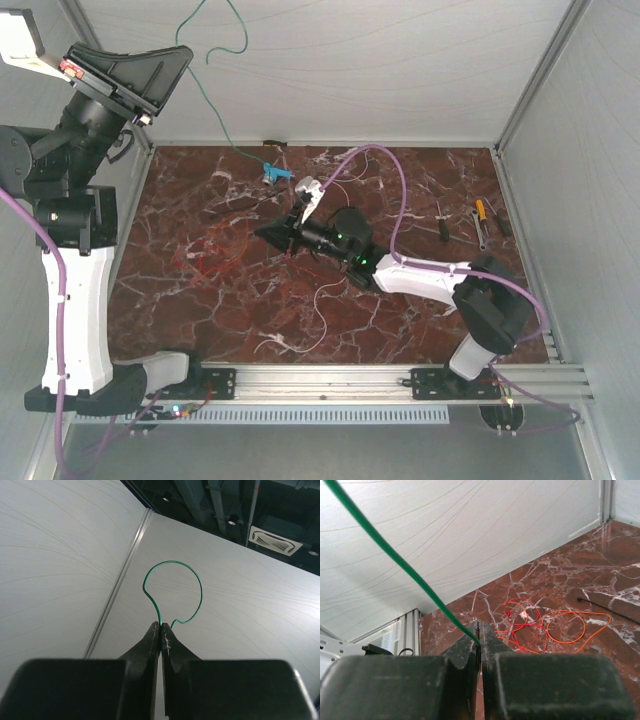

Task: Zip-tie the wires
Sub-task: Straighten the cable at the center of the board.

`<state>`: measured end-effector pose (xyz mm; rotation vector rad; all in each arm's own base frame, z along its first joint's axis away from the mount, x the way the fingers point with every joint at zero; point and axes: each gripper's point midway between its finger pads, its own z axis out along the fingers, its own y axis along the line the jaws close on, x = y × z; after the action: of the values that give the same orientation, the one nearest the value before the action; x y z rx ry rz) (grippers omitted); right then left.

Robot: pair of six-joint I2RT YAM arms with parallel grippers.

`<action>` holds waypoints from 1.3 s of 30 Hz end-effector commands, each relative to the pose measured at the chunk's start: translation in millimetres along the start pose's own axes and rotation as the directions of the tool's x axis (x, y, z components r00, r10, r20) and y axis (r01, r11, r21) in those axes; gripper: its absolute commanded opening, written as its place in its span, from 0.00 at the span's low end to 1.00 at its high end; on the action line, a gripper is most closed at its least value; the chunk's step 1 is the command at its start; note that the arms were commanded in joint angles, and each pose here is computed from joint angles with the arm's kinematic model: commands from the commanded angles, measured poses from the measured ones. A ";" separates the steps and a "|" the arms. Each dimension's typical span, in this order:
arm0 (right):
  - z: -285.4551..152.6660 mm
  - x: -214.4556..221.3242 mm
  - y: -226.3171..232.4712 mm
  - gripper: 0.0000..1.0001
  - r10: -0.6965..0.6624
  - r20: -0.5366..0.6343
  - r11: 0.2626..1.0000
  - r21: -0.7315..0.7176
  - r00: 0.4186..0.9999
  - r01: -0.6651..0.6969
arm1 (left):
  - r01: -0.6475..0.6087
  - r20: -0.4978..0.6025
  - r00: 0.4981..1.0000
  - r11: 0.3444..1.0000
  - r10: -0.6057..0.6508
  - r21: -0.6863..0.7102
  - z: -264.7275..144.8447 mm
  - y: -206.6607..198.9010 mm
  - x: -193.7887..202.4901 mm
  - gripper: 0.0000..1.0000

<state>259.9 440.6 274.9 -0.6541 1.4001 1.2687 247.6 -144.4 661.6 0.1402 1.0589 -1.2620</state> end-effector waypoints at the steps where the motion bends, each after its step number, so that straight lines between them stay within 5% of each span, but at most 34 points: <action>1: -6.2 -12.4 1.6 0.00 0.001 0.074 1.000 0.013 0.997 -0.002 | -0.057 0.028 0.998 0.998 0.056 0.040 -0.5 -20.2 -11.0 0.00; 16: -105.8 50.2 23.3 0.00 0.055 -0.238 0.988 0.152 0.970 -0.019 | -0.050 -0.065 0.997 0.989 0.042 -0.141 17.1 75.1 38.5 0.00; 28: -198.0 93.8 55.2 0.00 0.254 -0.335 0.951 0.256 0.907 -0.172 | -0.056 -0.269 0.963 0.964 -0.016 -0.259 47.1 151.3 163.2 0.00; 39: -223.5 145.4 60.4 0.00 0.445 -0.378 0.872 0.389 0.812 -0.296 | -0.091 -0.469 0.880 0.940 -0.079 -0.329 38.5 214.1 280.7 0.00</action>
<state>92.6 288.2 142.2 -0.5911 2.0579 1.2068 418.8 -273.7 402.5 0.1241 1.6982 -1.0863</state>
